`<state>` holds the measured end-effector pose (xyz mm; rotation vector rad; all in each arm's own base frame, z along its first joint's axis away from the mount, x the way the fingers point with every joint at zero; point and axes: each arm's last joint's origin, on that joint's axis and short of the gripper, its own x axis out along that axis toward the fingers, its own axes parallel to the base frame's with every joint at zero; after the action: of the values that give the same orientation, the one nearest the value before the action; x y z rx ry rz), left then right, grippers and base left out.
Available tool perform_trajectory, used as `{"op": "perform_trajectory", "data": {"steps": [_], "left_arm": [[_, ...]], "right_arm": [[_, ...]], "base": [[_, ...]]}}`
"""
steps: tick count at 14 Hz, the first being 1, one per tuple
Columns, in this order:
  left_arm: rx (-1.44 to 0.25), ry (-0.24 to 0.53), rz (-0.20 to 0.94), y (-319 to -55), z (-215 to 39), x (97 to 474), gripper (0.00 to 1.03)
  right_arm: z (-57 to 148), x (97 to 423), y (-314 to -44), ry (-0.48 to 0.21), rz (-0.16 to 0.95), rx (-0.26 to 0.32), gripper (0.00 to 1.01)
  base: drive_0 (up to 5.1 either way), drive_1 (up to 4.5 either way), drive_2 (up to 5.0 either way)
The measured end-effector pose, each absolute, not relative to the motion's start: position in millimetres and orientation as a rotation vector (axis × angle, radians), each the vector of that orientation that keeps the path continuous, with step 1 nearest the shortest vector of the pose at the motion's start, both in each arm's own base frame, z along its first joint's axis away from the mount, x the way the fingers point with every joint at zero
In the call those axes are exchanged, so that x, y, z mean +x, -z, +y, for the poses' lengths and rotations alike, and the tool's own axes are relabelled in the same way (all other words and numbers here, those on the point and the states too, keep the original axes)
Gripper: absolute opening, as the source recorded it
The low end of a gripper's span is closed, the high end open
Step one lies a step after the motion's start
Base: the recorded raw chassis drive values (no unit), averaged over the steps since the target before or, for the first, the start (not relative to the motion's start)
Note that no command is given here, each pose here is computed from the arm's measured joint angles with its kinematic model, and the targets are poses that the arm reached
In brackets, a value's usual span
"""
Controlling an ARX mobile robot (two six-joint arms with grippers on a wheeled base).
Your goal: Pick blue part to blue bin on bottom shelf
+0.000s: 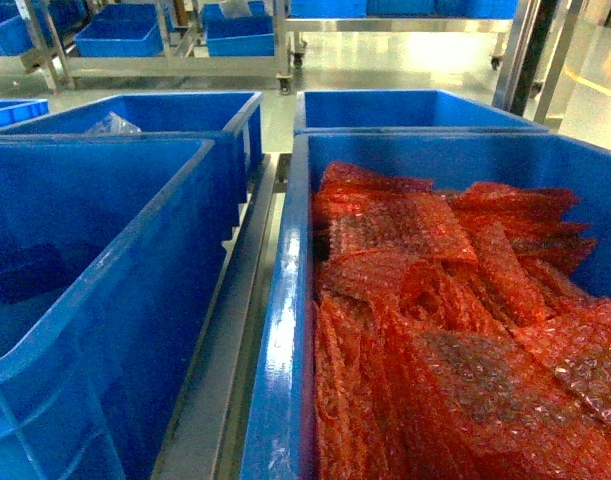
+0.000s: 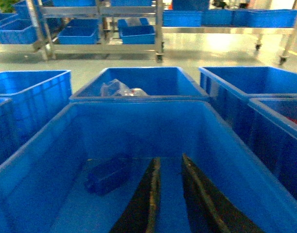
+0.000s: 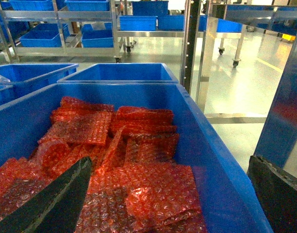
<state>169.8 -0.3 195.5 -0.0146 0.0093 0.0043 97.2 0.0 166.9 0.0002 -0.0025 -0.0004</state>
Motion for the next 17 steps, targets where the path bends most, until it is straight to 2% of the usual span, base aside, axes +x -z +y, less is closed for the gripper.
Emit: {"op": "perform_trajectory", "data": {"steps": [1, 2, 10, 17], "left_arm": [[-0.015, -0.020, 0.005, -193, 1, 164, 0.04], [-0.014, -0.001, 0.006, -189, 0, 159, 0.02], [-0.014, 0.002, -0.015, -169, 0, 129, 0.02], [-0.014, 0.002, -0.013, -170, 0, 115, 0.02]], "right_arm": [[0, 97, -167, 0.000, -0.002, 0.000, 0.98], [0, 97, -167, 0.000, -0.002, 0.001, 0.98], [0, 97, -167, 0.000, -0.002, 0.000, 0.98], [0, 97, -167, 0.000, -0.002, 0.000, 0.98]], "base": [[0.0, 0.00, 0.0], [0.0, 0.00, 0.0], [0.0, 0.00, 0.0], [0.0, 0.00, 0.0]]}}
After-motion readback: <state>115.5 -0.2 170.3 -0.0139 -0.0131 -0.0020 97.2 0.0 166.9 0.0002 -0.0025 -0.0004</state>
